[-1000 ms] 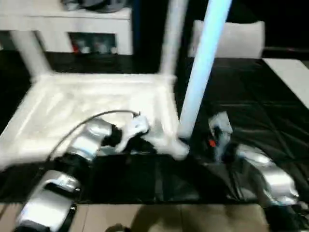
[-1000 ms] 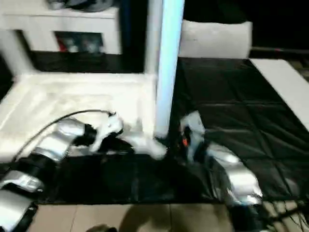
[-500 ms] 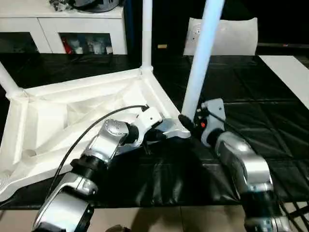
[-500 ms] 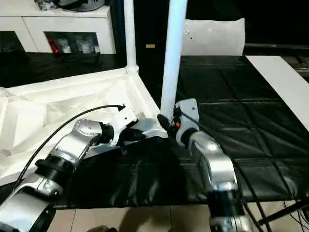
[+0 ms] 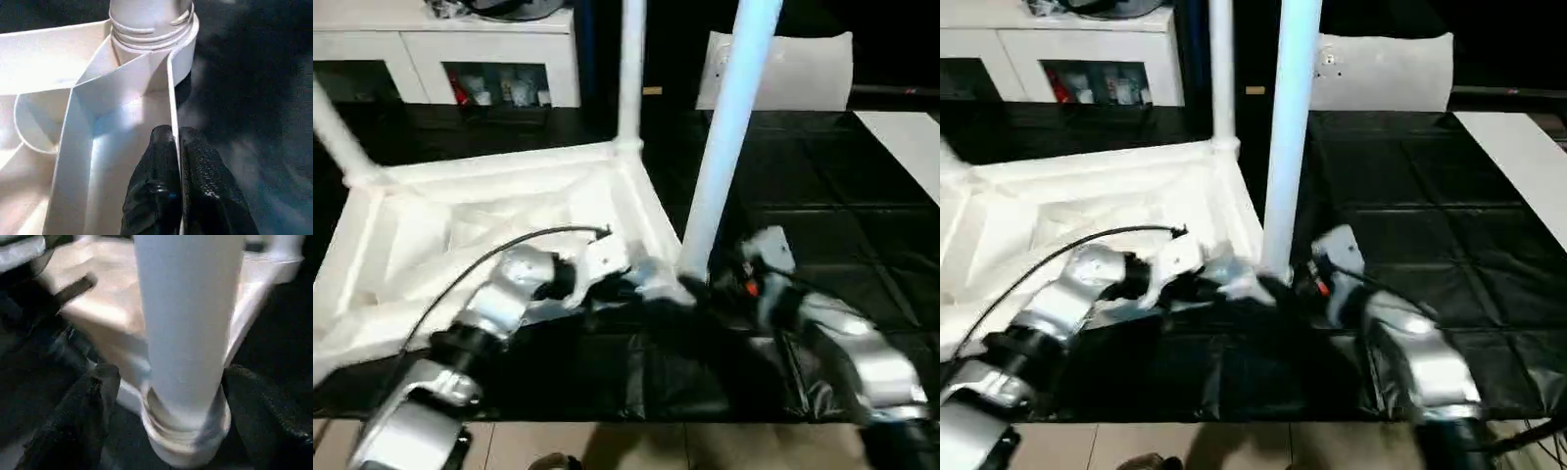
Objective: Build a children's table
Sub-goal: Rotate leg to tighten
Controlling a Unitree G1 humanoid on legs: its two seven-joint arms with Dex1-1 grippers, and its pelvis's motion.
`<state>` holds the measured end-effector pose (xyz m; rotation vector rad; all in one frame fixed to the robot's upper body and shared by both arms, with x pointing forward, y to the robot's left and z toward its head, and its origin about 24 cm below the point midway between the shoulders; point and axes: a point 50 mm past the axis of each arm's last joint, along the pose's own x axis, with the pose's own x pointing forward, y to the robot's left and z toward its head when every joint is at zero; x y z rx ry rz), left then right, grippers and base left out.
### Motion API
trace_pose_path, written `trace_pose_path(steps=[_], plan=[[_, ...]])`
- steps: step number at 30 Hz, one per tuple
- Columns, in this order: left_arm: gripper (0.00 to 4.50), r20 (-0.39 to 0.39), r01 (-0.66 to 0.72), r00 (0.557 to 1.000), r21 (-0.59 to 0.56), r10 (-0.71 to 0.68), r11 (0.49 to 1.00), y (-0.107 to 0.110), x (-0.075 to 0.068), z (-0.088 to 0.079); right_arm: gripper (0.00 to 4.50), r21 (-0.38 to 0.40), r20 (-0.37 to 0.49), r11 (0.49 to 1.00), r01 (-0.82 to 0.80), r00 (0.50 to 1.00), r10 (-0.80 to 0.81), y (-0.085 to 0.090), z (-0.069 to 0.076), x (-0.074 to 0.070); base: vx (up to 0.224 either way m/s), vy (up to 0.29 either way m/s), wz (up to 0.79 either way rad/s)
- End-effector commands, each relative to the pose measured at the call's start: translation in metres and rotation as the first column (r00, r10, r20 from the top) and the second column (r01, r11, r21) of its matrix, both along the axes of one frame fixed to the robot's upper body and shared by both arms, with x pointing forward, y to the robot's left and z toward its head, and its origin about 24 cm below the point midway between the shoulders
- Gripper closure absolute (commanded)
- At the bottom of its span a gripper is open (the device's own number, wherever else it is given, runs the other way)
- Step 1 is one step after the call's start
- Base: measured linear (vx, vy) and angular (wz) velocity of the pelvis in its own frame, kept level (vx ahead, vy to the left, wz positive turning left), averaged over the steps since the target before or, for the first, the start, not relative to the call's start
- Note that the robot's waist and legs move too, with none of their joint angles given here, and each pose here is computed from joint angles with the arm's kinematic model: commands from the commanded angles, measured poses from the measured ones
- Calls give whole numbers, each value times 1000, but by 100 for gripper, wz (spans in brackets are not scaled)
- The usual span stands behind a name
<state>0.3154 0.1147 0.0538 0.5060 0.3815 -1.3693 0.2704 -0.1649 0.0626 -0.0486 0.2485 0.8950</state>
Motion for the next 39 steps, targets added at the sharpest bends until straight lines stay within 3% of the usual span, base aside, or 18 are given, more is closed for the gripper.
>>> trace_pose_path(steps=[1,5,9,14,16,19,25,33,39], plan=[[450,11,130,991,-4,-130,992,-6,-5,5,62,5,30,993,-116,993,116,4,6,-3,0,0,0],[450,-19,248,969,24,-247,969,-1,-9,7,62,-31,19,966,-258,966,258,-1,5,-7,0,0,0],[450,-46,330,944,48,-328,943,3,-12,8,62,-16,-18,932,-362,932,362,-3,5,-9,0,0,0],[450,-75,413,910,81,-407,907,6,-15,8,98,18,-70,880,-475,877,475,-2,5,-13,0,0,0],[450,-80,435,900,81,-429,897,6,-16,8,133,26,-81,865,-501,861,502,-1,5,-13,0,0,0],[450,-93,461,887,88,-453,883,7,-17,8,142,55,-102,841,-538,835,541,1,6,-13,0,0,0],[450,-96,476,878,97,-468,874,8,-17,8,205,77,-130,816,-573,806,578,1,5,-16,0,0,0],[450,-96,470,882,93,-462,878,9,-15,7,241,120,-136,814,-569,802,581,6,5,-18,0,0,0],[450,-97,415,907,26,-411,910,2,-14,6,245,167,-118,859,-484,855,505,18,4,-18,0,0,0]])
